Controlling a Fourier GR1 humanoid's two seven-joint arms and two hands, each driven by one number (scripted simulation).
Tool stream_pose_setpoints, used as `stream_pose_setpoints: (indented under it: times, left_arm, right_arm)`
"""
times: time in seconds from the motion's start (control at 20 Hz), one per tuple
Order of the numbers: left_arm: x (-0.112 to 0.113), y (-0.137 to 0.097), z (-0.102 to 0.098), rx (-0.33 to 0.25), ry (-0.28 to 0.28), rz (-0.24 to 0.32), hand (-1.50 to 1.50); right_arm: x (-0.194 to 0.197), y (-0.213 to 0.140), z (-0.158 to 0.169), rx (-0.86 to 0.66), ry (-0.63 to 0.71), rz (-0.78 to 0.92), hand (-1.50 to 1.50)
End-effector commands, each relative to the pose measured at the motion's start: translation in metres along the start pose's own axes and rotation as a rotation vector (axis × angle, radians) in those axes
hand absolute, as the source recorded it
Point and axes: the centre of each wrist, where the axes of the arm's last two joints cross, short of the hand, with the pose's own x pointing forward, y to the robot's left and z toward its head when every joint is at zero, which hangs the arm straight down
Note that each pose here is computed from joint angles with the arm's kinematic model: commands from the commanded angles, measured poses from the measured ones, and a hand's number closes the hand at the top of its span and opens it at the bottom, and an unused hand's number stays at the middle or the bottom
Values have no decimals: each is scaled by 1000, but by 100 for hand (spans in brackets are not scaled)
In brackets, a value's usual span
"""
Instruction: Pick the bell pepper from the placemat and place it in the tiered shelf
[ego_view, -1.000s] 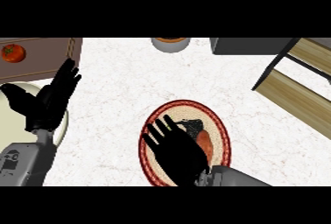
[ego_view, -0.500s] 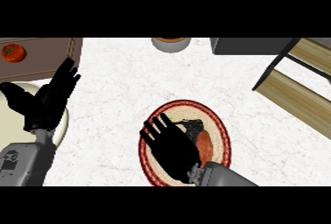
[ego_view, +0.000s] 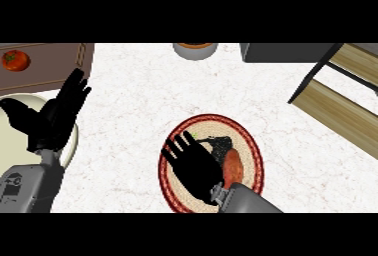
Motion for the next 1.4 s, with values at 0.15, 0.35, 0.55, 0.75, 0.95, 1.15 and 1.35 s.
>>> stream_pose_setpoints:
  times: [0.15, 0.35, 0.55, 0.75, 0.95, 1.15, 1.35]
  left_arm:
    - [-3, -31, 8, 2, 1, 6, 0]
    - [0, -4, 8, -1, 6, -16, 0]
    - [10, -3, 9, -18, -2, -6, 0]
    - [8, -5, 11, 7, 12, -3, 0]
    - [11, 7, 15, 29, 12, 14, 0]
    - [2, 21, 14, 92, 16, 13, 0]
    - [-6, 22, 23, 101, 33, 1, 0]
  right_arm:
    - [-1, 14, -13, 49, -5, -4, 150]
    - [0, 44, -36, 54, -31, 51, 150]
    - [-10, 40, -25, -46, -117, 94, 150]
    - [-3, 20, -33, -112, -100, 80, 150]
    - [1, 60, 36, -113, -103, -125, 150]
    - [-3, 109, 93, -23, -80, -337, 150]
    - [-6, 97, 148, -151, -110, -479, 150]
